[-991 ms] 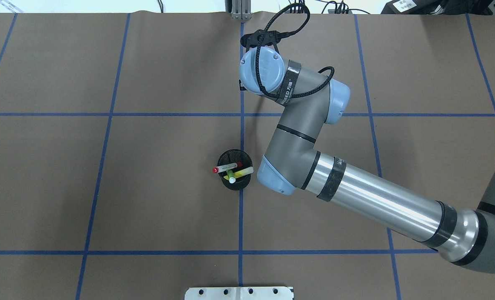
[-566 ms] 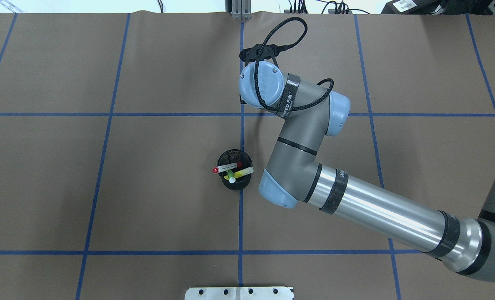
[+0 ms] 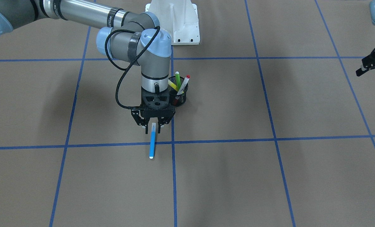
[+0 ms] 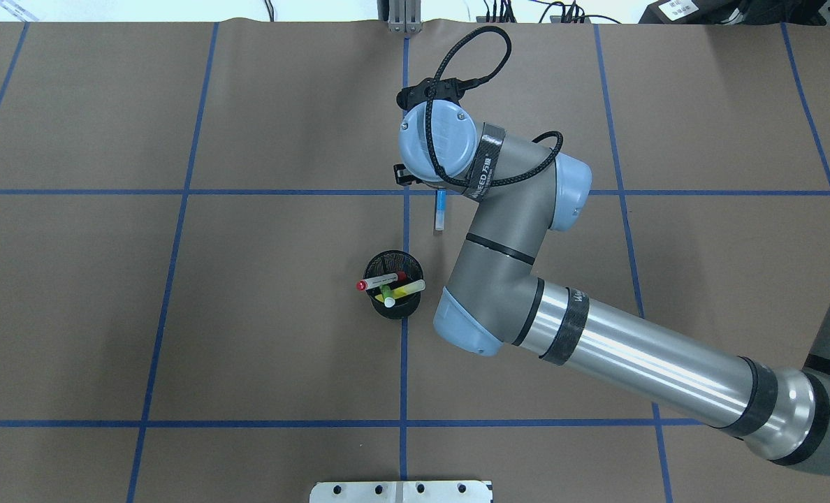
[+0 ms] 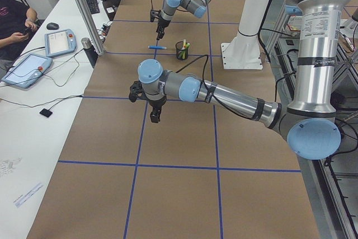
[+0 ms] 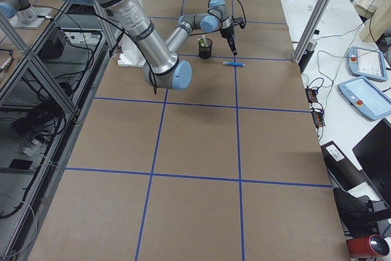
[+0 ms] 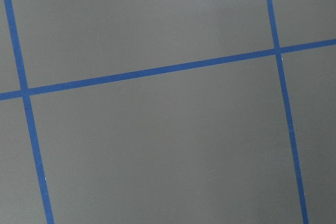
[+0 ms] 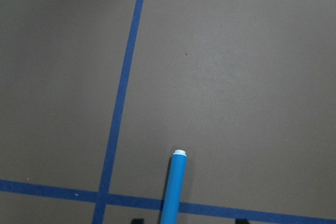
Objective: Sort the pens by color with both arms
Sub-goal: 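Lay the blue highlighter on the table beyond the cup, release, then move the left gripper to the cup while the right gripper withdraws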
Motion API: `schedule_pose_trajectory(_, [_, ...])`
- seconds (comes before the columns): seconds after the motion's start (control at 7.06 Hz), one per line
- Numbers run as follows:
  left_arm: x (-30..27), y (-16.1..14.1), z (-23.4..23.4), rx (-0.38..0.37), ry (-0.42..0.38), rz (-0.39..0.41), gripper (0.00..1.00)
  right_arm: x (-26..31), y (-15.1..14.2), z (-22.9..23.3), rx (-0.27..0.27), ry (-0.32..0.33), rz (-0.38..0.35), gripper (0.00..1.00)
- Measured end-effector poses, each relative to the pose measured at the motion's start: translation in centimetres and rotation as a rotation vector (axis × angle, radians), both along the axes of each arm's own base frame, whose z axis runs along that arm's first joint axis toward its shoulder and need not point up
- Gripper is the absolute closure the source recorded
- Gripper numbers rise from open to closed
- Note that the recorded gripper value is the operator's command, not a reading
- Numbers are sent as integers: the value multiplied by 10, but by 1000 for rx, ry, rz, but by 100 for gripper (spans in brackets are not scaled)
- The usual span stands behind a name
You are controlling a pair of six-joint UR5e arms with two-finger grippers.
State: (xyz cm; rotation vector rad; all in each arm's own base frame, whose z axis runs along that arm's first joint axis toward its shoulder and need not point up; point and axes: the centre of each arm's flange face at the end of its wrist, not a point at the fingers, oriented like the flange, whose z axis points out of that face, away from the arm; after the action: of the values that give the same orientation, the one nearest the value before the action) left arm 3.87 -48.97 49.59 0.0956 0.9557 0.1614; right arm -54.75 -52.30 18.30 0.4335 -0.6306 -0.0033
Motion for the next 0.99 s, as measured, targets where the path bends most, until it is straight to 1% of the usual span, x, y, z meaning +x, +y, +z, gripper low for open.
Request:
schedule_pose_trajectory(0.14, [5, -9, -14, -7, 6, -17, 1, 22, -13, 5, -23, -16, -67, 0])
schedule_pose_trajectory(0.28, [18, -21, -36, -28, 17, -40, 1, 51, -29, 16, -58, -41, -142, 0])
schedule_pose_trajectory(0.57, [59, -37, -82, -86, 38, -68, 1, 114, -63, 51, -131, -99, -267, 0])
schedule_pose_trajectory(0.71, [87, -41, -111, -136, 49, -92, 1, 142, -75, 67, -159, -127, -303, 0])
schedule_pose_trajectory(0.99, [164, -35, -178, -223, 51, -136, 1, 171, -86, 78, -201, -169, -314, 0])
